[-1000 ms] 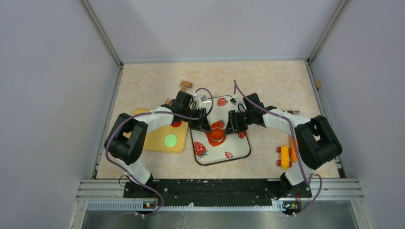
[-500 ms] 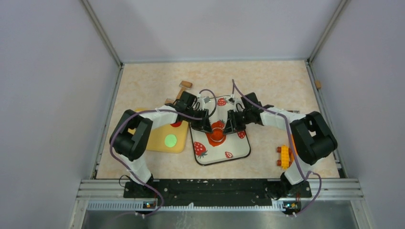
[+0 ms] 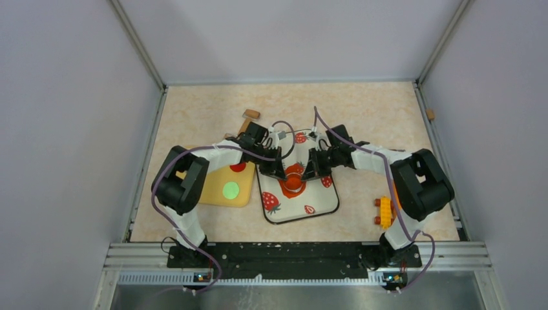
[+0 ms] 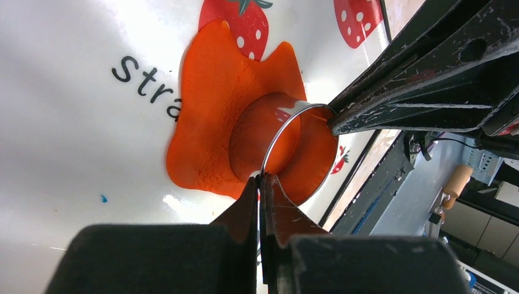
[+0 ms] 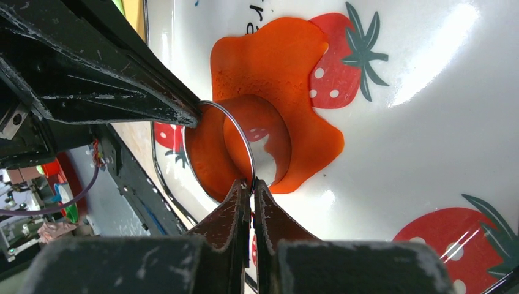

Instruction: Roll out the dumpling wrappers from the dough

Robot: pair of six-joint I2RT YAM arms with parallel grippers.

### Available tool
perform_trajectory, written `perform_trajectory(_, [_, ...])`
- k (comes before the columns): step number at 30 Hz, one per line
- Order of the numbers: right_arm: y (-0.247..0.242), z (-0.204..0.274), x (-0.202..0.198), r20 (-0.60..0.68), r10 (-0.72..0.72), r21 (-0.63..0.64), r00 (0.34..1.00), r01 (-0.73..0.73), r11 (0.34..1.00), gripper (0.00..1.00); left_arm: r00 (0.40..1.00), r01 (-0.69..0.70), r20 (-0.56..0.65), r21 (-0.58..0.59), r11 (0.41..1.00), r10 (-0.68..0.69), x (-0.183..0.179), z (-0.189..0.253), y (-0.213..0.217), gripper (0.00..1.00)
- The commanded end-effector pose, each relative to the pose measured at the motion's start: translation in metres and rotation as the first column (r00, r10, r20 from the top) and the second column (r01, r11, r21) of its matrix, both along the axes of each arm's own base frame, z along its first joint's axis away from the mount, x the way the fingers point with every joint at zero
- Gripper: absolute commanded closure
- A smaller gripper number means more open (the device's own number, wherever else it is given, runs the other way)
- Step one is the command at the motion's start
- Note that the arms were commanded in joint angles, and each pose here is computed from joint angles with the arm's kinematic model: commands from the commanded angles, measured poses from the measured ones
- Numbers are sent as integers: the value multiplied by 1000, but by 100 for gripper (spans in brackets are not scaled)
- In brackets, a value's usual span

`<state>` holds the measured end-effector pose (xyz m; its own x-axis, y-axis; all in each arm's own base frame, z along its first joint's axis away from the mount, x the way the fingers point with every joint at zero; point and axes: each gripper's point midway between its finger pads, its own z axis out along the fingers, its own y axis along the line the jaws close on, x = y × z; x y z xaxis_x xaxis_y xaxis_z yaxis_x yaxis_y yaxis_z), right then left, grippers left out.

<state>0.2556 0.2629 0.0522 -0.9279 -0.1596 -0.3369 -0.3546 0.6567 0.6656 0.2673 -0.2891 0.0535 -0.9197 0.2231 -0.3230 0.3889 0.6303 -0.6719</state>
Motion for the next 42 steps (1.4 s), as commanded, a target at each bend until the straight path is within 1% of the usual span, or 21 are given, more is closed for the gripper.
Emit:
perform_trajectory(1, [-11,-21,0,17,13,-71,1000,-12,997,100,1000,19,10,85,996,-20,0,-23,10,100])
perform_trajectory(4, [-15,-28,-2,28,23,-90,999,-21,996,100,1000,17,0,90,996,-17,-3,-28,12,100])
perform_trajectory(8, [-25,-40,-6,49,45,-142,998,-37,989,100,999,6,44,107,994,-11,0,-30,17,100])
perform_trajectory(10, [-32,-49,-9,54,52,-170,997,-42,984,100,997,-1,79,119,993,-9,2,-30,19,100])
perform_trajectory(13, [-39,-61,-15,66,64,-194,996,-50,980,100,984,10,177,121,993,-31,4,-27,19,100])
perform_trajectory(16, [-40,-65,-13,87,48,-194,995,-30,980,100,969,-3,244,136,991,-31,2,-30,22,100])
perform_trajectory(20, [-45,-67,-10,110,23,-214,994,1,977,100,962,-11,269,169,986,-35,-4,-39,27,100])
perform_trajectory(23, [-48,-70,-8,119,3,-236,993,25,972,100,964,-14,262,193,981,-37,-10,-48,33,100])
perform_trajectory(27, [-53,-78,-10,99,-21,-267,995,47,963,100,961,-29,275,211,977,-31,-13,-56,39,100])
perform_trajectory(30, [-56,-83,-20,67,-36,-292,997,54,955,100,956,-36,293,215,976,-30,-9,-57,40,100])
perform_trajectory(35, [-58,-84,-41,-3,-57,-298,998,54,953,100,949,-26,311,210,977,-42,5,-53,32,100])
perform_trajectory(42, [-55,-83,-65,-121,-44,-281,992,9,960,100,952,-50,306,193,980,-11,27,-51,23,100])
